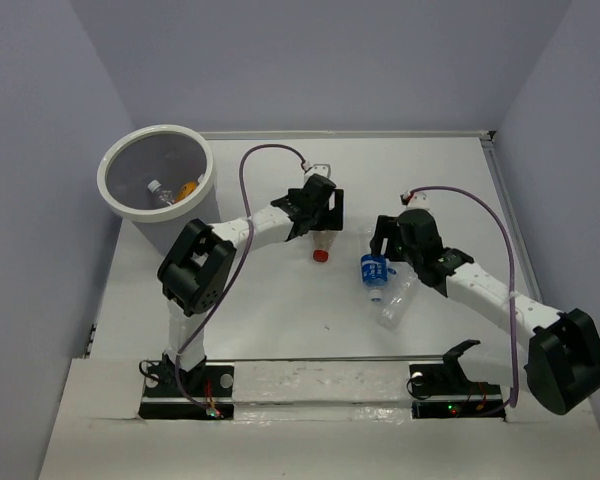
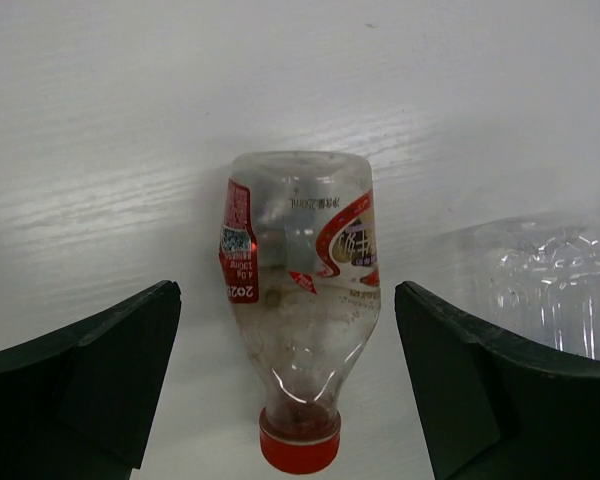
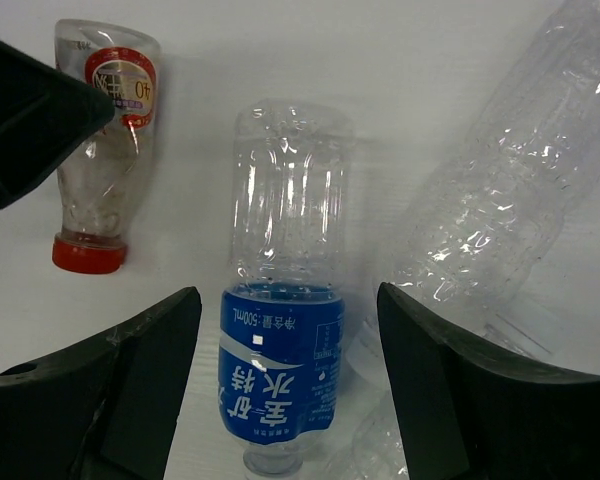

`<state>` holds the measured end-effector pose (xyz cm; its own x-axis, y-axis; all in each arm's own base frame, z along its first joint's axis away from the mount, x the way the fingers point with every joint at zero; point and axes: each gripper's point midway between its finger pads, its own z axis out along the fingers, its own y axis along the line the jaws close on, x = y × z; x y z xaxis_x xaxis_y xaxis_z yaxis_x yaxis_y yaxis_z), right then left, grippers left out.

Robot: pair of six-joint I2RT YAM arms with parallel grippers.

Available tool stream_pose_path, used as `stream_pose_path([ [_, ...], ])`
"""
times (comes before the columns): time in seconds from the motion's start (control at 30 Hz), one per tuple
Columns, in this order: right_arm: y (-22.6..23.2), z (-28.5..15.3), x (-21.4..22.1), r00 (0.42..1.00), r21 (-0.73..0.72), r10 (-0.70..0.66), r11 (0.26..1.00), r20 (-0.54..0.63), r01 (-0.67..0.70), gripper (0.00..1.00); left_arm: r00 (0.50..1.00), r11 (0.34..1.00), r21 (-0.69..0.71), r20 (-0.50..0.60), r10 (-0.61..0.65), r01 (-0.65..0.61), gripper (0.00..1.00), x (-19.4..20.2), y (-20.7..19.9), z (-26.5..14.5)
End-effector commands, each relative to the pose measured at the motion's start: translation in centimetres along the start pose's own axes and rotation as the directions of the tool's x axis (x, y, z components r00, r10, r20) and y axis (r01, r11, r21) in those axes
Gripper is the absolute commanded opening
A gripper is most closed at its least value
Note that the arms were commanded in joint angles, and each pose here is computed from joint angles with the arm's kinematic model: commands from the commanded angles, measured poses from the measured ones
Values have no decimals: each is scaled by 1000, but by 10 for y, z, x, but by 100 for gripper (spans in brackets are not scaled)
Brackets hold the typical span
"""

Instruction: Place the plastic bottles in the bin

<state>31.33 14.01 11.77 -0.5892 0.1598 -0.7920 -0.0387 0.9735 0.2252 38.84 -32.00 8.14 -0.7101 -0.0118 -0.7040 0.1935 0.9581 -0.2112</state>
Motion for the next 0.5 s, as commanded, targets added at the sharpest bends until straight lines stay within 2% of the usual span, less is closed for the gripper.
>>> stream_pose_path([
  [0.0, 10, 1, -24, 999, -26, -10, 1000, 42, 12, 77, 999, 1000, 19, 53, 12, -13, 97, -31, -5, 9],
  [0.13, 10, 10, -26, 1000, -11, -13, 1000, 26, 14, 79, 999, 999, 14, 26, 31, -32, 95, -24, -6, 26],
  [0.3, 18, 23, -32, 999, -20, -32, 999, 6, 32, 80, 1000, 1000, -8, 6, 30, -30, 83, -19, 4, 42],
  [0.4, 18, 31, -26, 999, -9, -43, 999, -20, 43, 80, 1000, 1000, -2, 14, 22, -22, 70, -22, 8, 44],
  [0.43, 16, 34, -24, 998, 2, -48, 999, -28, 48, 80, 1000, 1000, 2, 15, 19, -19, 58, -21, 10, 44],
  [0.47, 16, 35, -24, 998, 4, -49, 999, -29, 50, 80, 1000, 1000, 3, 19, 17, -17, 54, -21, 12, 42],
])
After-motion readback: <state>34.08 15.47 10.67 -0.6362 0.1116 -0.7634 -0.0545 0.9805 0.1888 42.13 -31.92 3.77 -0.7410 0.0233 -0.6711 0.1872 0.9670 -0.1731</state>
